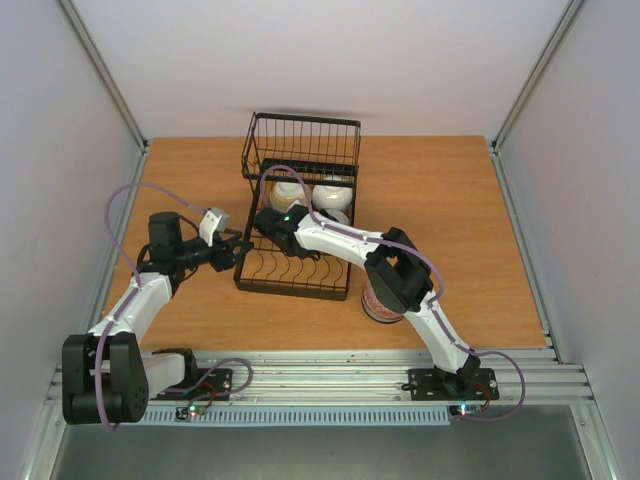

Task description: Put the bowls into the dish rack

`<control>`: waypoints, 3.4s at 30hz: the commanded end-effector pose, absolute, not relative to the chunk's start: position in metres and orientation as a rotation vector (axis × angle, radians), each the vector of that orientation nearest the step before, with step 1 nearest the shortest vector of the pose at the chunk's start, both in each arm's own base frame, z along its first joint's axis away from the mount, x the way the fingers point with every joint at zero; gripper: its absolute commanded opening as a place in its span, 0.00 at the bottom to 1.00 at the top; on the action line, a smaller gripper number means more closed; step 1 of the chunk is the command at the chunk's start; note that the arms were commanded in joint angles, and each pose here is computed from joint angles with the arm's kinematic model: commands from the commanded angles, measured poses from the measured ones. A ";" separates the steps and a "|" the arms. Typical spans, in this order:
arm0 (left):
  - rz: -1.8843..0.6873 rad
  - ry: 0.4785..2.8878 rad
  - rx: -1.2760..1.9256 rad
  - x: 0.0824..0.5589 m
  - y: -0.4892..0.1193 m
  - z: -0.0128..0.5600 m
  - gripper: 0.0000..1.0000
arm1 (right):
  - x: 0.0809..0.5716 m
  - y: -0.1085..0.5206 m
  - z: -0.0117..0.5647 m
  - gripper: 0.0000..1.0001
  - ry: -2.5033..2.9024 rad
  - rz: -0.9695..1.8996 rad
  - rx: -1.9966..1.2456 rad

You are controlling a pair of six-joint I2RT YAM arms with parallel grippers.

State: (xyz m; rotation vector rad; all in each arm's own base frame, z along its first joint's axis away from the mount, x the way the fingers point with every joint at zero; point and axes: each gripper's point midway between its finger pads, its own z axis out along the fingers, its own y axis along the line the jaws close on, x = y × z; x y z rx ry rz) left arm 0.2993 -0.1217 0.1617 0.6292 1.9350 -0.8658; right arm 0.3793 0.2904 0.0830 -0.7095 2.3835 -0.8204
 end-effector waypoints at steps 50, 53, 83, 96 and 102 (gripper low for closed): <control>-0.854 1.870 0.669 0.299 -0.124 0.174 0.57 | 0.228 0.116 0.149 0.58 2.533 -0.006 0.026; -0.854 1.874 0.668 0.300 -0.123 0.173 0.57 | 0.218 0.105 0.146 0.58 2.548 -0.030 0.057; -0.862 1.890 0.662 0.303 -0.123 0.168 0.57 | 0.192 0.095 0.093 0.20 2.667 -0.040 0.113; -0.860 1.886 0.666 0.303 -0.123 0.169 0.57 | 0.189 0.086 0.120 0.01 2.578 0.019 0.127; -0.854 1.893 0.658 0.304 -0.122 0.168 0.58 | 0.189 0.092 0.154 0.01 2.470 0.176 0.120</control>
